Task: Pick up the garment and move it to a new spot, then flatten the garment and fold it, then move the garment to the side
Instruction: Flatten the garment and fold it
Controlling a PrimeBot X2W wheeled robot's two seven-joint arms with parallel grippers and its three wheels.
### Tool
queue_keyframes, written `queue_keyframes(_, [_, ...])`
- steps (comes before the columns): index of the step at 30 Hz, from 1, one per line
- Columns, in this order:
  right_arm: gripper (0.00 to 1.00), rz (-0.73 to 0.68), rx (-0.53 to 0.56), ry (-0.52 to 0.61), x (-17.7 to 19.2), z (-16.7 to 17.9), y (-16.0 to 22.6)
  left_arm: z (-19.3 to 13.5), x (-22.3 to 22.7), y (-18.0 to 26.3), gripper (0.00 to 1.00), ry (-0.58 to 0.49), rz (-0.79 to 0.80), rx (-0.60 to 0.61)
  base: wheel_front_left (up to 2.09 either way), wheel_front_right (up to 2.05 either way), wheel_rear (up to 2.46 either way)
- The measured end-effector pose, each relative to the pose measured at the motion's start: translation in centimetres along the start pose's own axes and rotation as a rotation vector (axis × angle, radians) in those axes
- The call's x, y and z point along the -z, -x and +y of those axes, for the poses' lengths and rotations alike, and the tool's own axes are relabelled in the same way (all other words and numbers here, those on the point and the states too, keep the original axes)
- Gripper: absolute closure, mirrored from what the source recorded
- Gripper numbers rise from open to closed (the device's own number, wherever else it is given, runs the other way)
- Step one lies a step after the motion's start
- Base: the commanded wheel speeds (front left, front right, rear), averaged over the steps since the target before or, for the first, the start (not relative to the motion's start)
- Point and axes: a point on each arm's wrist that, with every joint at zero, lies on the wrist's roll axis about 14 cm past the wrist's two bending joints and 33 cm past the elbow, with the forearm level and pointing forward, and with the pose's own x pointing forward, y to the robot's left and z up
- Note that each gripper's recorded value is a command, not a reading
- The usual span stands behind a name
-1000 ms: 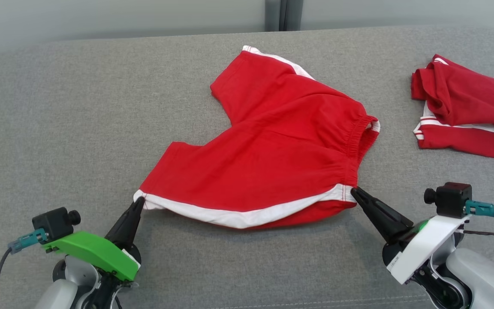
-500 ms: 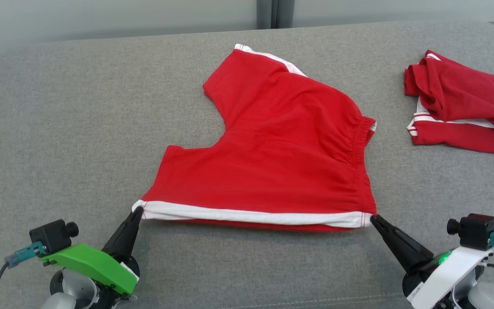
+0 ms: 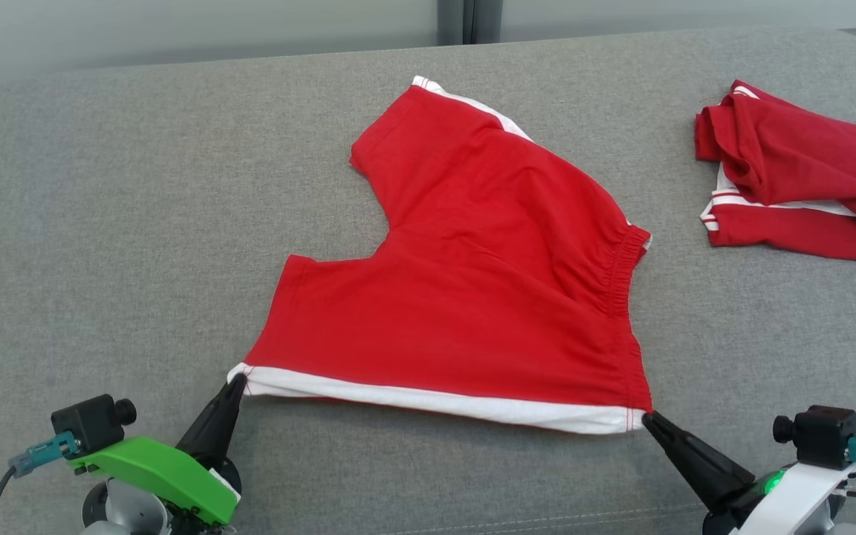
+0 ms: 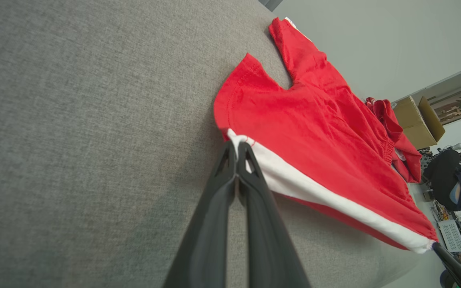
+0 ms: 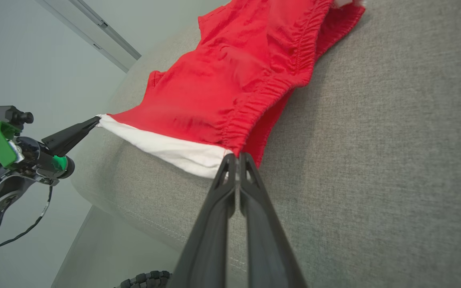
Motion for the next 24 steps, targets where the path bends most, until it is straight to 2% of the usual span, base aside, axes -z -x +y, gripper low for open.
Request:
queue_keyframes(7, [1.0, -0.097, -0.002, 0.015, -3.0, 0.1, -0.5, -2.5, -1.6, -0.3, 1.0, -0.027, -0.044, 0.08, 0.0, 0.0, 0.0])
queue_keyframes(16, [1.0, -0.239, -0.035, -0.023, -6.6, 1.6, -1.5, -6.3, -4.7, -2.1, 1.0, -0.091, -0.112, 0.197, 0.0, 0.0, 0.0])
queue_keyframes(24, [1.0, -0.309, -0.019, -0.047, -8.2, 1.6, -1.1, -6.9, -4.8, -3.1, 1.0, -0.102, -0.103, 0.206, 0.0, 0.0, 0.0])
